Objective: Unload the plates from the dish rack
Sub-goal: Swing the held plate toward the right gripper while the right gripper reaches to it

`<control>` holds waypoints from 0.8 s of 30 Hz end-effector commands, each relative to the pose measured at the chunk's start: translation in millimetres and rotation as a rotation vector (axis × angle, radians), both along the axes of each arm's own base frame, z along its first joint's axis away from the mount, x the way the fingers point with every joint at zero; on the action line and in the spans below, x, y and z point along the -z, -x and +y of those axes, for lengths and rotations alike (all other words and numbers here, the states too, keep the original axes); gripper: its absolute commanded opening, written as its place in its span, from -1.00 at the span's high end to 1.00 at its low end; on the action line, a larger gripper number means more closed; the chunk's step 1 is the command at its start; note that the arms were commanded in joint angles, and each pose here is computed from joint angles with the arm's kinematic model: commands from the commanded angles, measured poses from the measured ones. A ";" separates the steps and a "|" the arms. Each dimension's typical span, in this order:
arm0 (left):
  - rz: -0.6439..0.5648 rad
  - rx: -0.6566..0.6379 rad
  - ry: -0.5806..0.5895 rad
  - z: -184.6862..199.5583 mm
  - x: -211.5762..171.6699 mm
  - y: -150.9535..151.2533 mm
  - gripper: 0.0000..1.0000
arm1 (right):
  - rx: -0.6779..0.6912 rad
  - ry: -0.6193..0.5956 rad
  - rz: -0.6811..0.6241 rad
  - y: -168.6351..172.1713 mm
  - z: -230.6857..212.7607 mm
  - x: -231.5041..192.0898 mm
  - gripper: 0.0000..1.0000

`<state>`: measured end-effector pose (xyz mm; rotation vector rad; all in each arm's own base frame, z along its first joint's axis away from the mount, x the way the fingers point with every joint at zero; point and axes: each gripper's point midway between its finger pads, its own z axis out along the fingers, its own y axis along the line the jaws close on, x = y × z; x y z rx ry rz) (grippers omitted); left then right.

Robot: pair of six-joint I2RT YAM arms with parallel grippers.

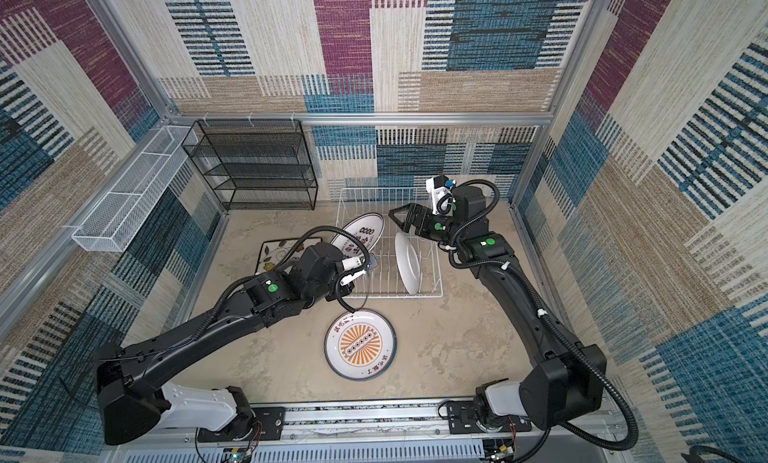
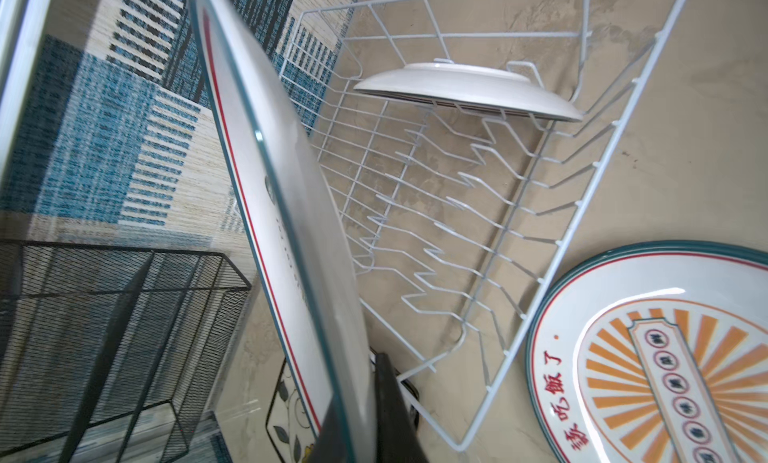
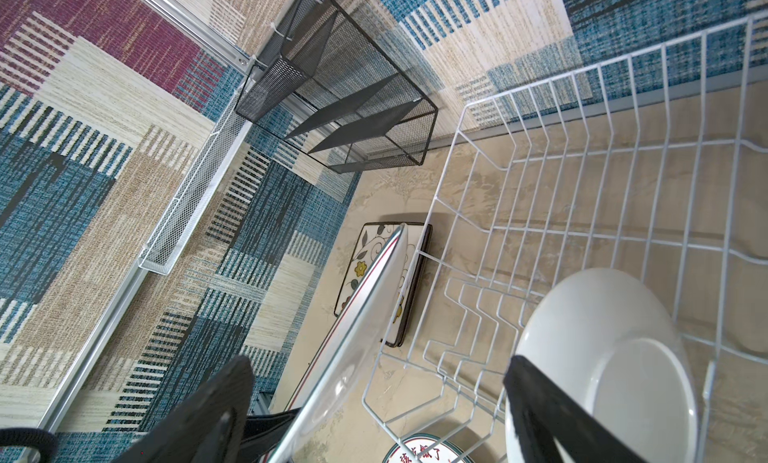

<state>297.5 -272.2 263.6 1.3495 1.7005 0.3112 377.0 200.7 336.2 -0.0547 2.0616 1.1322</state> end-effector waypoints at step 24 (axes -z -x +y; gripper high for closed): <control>-0.414 0.055 -0.284 -29.7 -13.0 -23.2 1.00 | -0.056 0.018 0.156 -3.6 24.2 39.8 0.25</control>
